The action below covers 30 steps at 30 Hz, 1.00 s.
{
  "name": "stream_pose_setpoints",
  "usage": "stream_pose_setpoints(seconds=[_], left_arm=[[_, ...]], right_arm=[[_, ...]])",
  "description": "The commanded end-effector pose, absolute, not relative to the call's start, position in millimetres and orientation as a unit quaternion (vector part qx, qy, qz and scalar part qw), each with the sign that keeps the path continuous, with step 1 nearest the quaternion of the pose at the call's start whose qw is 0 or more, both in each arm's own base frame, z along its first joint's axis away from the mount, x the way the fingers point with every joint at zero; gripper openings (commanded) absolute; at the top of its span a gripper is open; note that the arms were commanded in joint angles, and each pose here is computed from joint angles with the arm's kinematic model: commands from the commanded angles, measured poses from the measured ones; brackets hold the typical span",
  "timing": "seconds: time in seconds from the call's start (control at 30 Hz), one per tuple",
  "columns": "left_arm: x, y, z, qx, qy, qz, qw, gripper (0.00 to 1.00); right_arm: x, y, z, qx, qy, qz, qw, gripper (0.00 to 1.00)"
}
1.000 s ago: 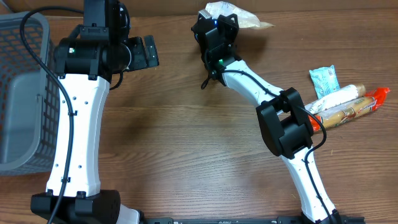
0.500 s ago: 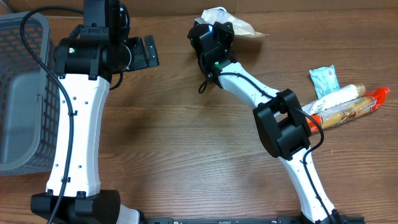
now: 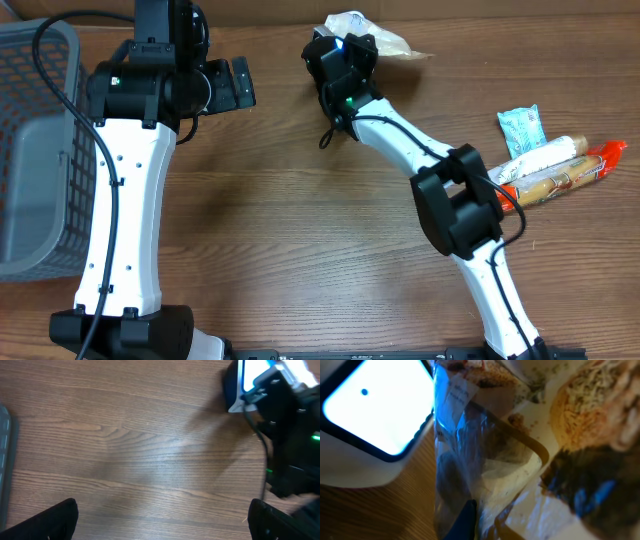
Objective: Scan the item barcode
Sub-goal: 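Hold the snack bag barcode against the white scanner with the right gripper, then carry the snack bag to the right edge pile and release it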
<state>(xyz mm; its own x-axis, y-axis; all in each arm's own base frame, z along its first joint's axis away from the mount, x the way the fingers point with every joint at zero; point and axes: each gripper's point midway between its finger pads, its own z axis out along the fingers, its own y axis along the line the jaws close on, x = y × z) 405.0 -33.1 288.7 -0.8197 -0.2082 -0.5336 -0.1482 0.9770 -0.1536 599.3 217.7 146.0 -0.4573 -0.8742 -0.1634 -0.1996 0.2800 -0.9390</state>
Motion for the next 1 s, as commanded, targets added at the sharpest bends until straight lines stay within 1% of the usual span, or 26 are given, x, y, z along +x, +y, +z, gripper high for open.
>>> stream_pose_setpoints(seconds=[0.0,0.1,0.2,0.27,0.37,0.43,0.57,0.6,0.67,0.83,0.97], left_arm=[[404,-33,289,-0.084,0.953,-0.045,0.287,1.00],[404,-33,289,-0.084,0.953,-0.045,0.287,1.00],[404,-33,289,-0.084,0.953,-0.045,0.287,1.00],[404,-33,289,-0.084,0.953,-0.045,0.287,0.99],[404,-33,289,-0.084,0.953,-0.045,0.287,0.99],[404,-33,289,-0.084,0.953,-0.045,0.287,1.00],[404,-33,289,-0.084,0.953,-0.045,0.287,1.00],[404,-33,289,-0.084,0.953,-0.045,0.287,1.00],[404,-33,289,-0.084,0.953,-0.045,0.287,1.00],[404,-33,289,-0.084,0.953,-0.045,0.287,1.00],[404,-33,289,-0.084,0.953,-0.045,0.287,1.00]], right_arm=[[572,205,293,-0.271,0.722,-0.428,0.472,0.04],[542,195,345,-0.229,0.740,-0.373,0.511,0.04],[499,184,391,-0.152,0.777,-0.242,0.561,0.04],[467,170,417,-0.084,0.801,-0.130,0.579,0.04],[419,137,443,0.019,0.824,0.022,0.565,0.04],[390,107,449,0.075,0.835,0.089,0.537,0.04],[351,58,439,0.130,0.859,0.156,0.470,0.04],[345,48,434,0.141,0.864,0.164,0.455,0.04],[335,10,412,0.196,0.877,0.159,0.409,0.04],[345,-34,369,0.266,0.878,0.169,0.359,0.04],[362,-61,320,0.319,0.863,0.206,0.334,0.04]])
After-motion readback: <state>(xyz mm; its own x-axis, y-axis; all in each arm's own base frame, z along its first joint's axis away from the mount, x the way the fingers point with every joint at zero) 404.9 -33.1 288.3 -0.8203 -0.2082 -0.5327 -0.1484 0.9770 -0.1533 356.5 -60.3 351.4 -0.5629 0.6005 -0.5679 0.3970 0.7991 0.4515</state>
